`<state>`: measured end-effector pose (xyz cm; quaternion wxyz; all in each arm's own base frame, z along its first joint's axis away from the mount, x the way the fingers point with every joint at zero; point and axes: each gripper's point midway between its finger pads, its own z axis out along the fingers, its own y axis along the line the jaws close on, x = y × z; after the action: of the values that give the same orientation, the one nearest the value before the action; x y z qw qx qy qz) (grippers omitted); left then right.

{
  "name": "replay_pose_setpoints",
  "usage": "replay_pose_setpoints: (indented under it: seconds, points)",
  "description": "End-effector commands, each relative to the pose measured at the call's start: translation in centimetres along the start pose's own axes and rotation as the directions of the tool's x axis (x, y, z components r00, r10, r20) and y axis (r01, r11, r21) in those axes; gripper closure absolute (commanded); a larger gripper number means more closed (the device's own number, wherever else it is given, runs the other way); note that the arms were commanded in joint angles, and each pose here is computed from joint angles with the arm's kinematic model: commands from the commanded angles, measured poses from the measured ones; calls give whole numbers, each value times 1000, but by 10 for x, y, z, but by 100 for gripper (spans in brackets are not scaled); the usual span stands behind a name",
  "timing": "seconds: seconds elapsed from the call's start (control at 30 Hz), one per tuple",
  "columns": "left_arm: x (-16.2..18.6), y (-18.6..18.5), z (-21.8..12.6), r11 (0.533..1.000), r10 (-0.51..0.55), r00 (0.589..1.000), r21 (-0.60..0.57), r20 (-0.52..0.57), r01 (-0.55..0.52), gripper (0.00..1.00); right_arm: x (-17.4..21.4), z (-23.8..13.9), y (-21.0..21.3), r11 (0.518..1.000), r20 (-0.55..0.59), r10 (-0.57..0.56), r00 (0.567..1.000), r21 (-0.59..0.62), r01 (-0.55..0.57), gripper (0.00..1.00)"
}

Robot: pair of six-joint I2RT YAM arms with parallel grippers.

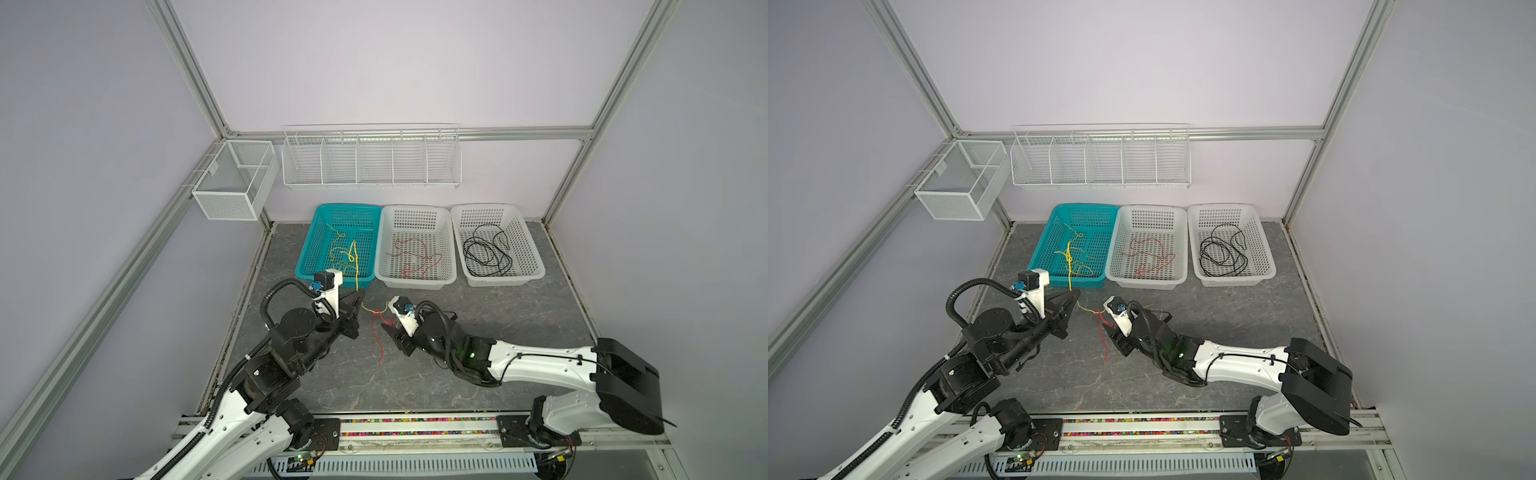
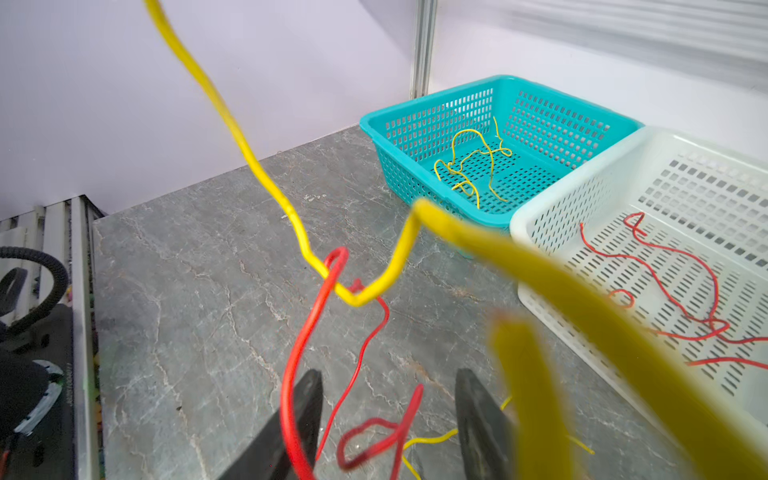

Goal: Untangle the cables

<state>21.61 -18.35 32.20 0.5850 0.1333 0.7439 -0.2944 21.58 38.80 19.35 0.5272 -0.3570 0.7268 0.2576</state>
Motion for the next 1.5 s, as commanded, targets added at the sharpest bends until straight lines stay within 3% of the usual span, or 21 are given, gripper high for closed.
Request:
replay_pose_setpoints:
  seconds: [0.0, 0.13, 0.23, 0.4, 0.97, 1.2, 1.47]
  points:
    - [-1, -1, 0, 1000, 5, 1000, 12, 12, -5, 100, -16, 3, 6, 999, 41, -36, 999, 7, 36, 60]
    - [-2, 3, -2, 1000, 8, 1000, -10, 20, -8, 100, -17, -1, 12, 998, 37, -56, 998, 10, 55, 84]
    - [-2, 7, 0, 999, 13, 1000, -36, 16, -12, 100, -18, -11, 17, 997, 31, -79, 996, 5, 79, 93]
    - [4, 14, 6, 996, 24, 999, -81, -22, -26, 100, -33, -33, 18, 995, 56, -96, 994, 16, 95, 94]
    - [24, 4, 23, 998, 38, 989, -36, -144, -44, 100, -108, -140, -36, 984, 240, -75, 968, 174, 33, 93]
    - [25, 3, 22, 999, 41, 988, -29, -149, -46, 100, -106, -174, -82, 941, 241, -42, 970, 335, -43, 94]
    - [26, -1, 22, 999, 48, 987, -5, -156, -49, 100, -95, -196, -134, 868, 237, 74, 969, 463, -179, 94]
